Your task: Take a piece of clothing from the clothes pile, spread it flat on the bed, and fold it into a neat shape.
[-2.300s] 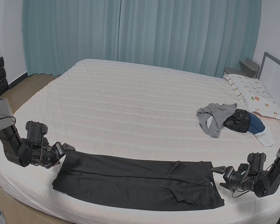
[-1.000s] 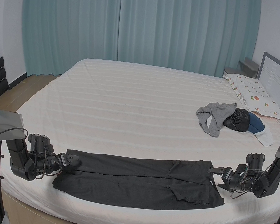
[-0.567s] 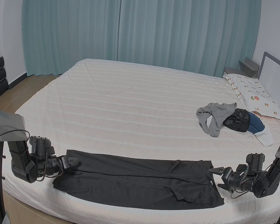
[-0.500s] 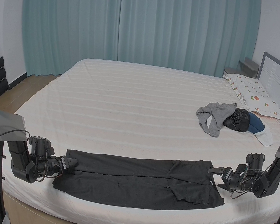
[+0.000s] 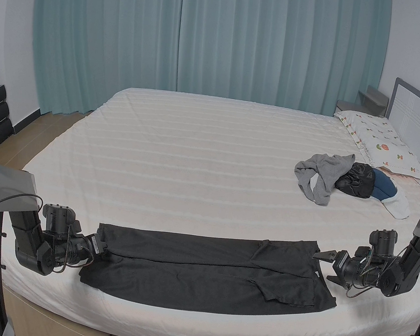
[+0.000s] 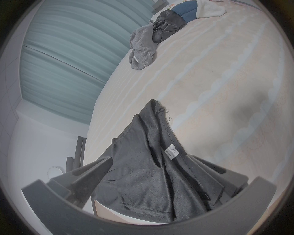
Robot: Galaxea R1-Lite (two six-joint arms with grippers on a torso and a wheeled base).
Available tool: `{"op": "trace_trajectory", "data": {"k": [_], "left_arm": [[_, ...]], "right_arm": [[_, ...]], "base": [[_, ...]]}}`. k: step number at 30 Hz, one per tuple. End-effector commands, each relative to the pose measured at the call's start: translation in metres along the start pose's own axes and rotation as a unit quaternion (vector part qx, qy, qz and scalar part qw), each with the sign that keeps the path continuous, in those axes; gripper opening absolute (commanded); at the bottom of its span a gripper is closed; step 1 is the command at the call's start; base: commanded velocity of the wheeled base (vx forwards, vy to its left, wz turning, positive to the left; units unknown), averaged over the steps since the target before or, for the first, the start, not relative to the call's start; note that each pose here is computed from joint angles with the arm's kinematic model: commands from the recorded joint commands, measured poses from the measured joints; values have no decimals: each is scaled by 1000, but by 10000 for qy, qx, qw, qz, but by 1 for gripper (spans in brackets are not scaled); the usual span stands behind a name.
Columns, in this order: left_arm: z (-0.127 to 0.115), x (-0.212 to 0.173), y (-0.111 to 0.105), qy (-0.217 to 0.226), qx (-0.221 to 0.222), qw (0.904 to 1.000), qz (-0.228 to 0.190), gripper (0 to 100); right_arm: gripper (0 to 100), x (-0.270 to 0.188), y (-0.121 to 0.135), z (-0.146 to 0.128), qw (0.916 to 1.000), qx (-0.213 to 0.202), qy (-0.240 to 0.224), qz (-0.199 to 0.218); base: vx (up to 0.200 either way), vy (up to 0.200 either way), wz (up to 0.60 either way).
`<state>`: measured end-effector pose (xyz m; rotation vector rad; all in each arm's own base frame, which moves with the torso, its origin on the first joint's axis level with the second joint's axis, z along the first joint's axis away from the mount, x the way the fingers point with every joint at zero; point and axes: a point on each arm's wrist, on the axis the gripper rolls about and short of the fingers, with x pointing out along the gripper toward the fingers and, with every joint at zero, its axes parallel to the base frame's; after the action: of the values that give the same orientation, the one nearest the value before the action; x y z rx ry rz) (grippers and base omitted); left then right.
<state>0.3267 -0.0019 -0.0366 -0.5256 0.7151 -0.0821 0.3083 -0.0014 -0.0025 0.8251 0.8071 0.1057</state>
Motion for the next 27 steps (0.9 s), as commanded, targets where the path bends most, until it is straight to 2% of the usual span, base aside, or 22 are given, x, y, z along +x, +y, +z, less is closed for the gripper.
{"op": "trace_trajectory", "data": {"k": [1,11,19,27], "left_arm": [[8,-10,-3,-150,-32,9999,-31,0],[13,-13,-3,-242,-151,9996,-32,0],[21,-16,1,-389,-380,9985,-18,0],[15,-15,1,-270,-382,9989,-6,0]], "right_arm": [[100,-1,0,1,10000,7,-22,2],[100,-2,0,3,10000,13,-65,15],[100,-15,2,30,9977,414,-486,213],[100,-12,-3,35,9972,469,-546,180]], "base": [[0,0,0],[0,0,0],[0,0,0],[0,0,0]]}}
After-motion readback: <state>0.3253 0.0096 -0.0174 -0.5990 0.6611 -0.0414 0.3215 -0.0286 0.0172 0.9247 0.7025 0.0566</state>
